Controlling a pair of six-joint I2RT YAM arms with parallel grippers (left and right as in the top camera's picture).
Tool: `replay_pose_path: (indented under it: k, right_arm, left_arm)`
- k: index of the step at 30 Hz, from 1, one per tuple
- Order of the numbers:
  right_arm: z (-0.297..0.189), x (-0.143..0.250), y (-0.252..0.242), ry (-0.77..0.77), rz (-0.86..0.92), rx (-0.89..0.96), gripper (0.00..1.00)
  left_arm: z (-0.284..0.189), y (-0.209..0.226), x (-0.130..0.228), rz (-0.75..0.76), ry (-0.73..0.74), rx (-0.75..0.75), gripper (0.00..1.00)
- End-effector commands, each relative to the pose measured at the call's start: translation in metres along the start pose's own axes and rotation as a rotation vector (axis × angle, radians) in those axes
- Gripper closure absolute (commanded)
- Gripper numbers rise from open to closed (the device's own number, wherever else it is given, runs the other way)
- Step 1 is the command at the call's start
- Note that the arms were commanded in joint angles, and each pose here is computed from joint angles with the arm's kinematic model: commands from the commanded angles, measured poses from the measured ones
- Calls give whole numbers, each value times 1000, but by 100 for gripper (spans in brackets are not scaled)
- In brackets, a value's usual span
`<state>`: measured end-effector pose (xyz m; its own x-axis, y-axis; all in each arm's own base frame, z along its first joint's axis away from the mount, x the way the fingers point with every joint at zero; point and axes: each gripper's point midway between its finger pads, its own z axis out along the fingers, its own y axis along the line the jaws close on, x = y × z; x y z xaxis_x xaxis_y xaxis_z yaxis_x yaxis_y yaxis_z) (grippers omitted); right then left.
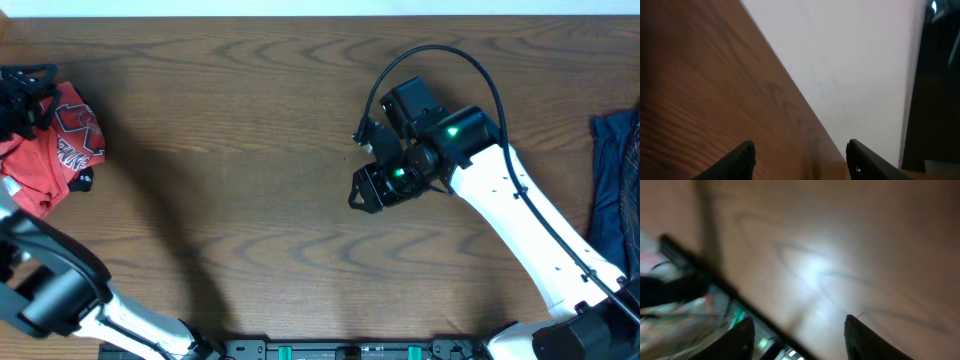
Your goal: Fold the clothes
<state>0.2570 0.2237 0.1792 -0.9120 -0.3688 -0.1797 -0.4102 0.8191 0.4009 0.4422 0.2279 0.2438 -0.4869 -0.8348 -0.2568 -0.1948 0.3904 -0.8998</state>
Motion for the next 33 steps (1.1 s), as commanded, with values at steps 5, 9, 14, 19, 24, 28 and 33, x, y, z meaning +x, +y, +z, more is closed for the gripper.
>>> replay_pose_path:
  k: [5, 9, 14, 19, 24, 28, 33]
  right_arm:
    - [-17, -32, -48, -142, -87, 251, 36]
    - [-38, -53, -51, -255, -129, 280, 33]
    - [-72, -78, -56, -412, -180, 352, 26]
    - [-110, -97, -64, -570, -174, 456, 18]
    - [-123, -102, -66, -622, -168, 498, 1]
    - [-127, -101, -74, -624, -151, 547, 1]
    - [-128, -101, -77, -622, -145, 565, 1]
  left_arm:
    - [-55, -94, 35, 309, -52, 4, 40]
    - [-76, -123, 63, 326, -49, 1, 39]
    - [-101, -153, 100, 413, -48, -2, 39]
    - [-126, -182, 138, 474, -65, 5, 39]
    - [-147, -211, 173, 569, -98, 24, 39]
    - [-155, -234, 201, 658, -101, 66, 39]
    - [-157, -268, 252, 890, 2, 244, 39]
